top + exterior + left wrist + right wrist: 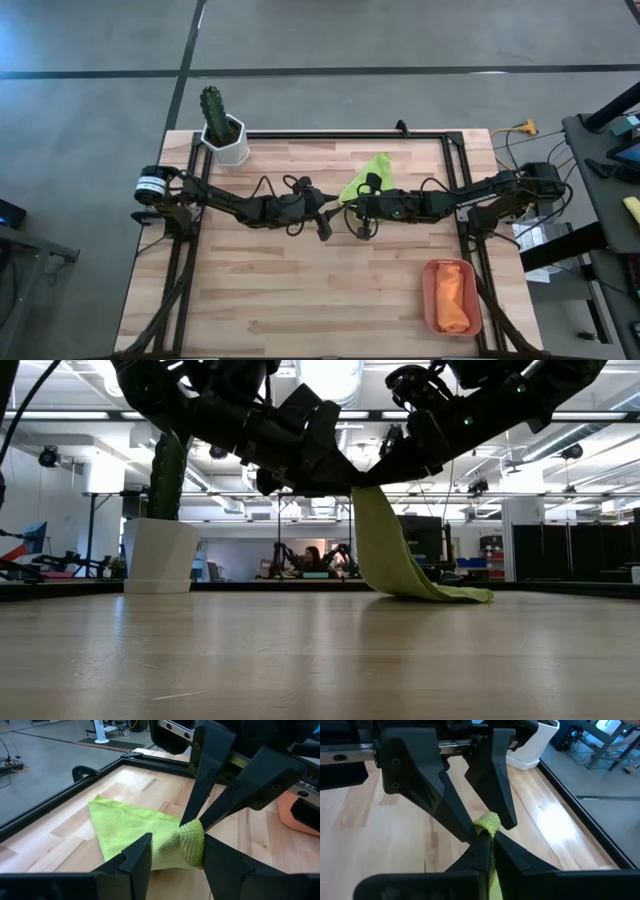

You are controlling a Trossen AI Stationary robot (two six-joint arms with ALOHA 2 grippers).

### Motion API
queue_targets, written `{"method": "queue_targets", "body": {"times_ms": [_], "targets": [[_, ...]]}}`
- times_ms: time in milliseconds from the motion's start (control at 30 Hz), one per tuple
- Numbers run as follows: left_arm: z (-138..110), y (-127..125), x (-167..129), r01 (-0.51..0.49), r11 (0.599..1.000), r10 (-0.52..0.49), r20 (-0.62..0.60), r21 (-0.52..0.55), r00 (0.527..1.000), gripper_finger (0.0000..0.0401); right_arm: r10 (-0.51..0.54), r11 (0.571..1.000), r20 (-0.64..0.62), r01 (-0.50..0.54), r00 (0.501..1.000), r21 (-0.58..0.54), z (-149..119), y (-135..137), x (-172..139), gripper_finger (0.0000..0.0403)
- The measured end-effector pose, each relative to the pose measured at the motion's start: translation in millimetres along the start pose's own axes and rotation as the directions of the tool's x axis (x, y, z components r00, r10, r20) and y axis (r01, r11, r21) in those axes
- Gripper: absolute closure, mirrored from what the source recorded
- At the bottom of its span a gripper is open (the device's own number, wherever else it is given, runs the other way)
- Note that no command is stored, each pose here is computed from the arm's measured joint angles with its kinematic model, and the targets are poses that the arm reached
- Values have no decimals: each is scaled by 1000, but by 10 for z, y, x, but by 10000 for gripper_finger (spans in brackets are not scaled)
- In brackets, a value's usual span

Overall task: Roll microfiber towels into tight, uniform cylinder then place into a basket
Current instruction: Fold the green microfiber cloth

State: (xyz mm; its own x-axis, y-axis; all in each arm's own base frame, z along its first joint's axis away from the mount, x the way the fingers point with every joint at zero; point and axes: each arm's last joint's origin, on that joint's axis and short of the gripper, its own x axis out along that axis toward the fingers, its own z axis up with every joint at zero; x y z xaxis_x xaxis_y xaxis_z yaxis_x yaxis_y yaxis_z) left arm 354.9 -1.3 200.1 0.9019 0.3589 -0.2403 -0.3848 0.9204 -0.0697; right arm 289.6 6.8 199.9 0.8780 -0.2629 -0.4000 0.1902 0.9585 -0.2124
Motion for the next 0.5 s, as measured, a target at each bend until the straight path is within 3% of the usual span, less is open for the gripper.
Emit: {"method": "queue_targets", "body": {"times_ms": [167,367,500], "targets": [[-3,3,-1,-16,1000,16,1,16,1000,278,1,1000,-5,-2,1000,-20,-5,0,0,390],[-12,-34,-16,-2,998,2,-3,69,1000,388,7,999,-21,-7,1000,-40,-21,1,-2,390],[-9,-53,-22,4,996,-3,-2,91,1000,399,20,997,-50,-24,999,-79,-49,10,-4,390]]}}
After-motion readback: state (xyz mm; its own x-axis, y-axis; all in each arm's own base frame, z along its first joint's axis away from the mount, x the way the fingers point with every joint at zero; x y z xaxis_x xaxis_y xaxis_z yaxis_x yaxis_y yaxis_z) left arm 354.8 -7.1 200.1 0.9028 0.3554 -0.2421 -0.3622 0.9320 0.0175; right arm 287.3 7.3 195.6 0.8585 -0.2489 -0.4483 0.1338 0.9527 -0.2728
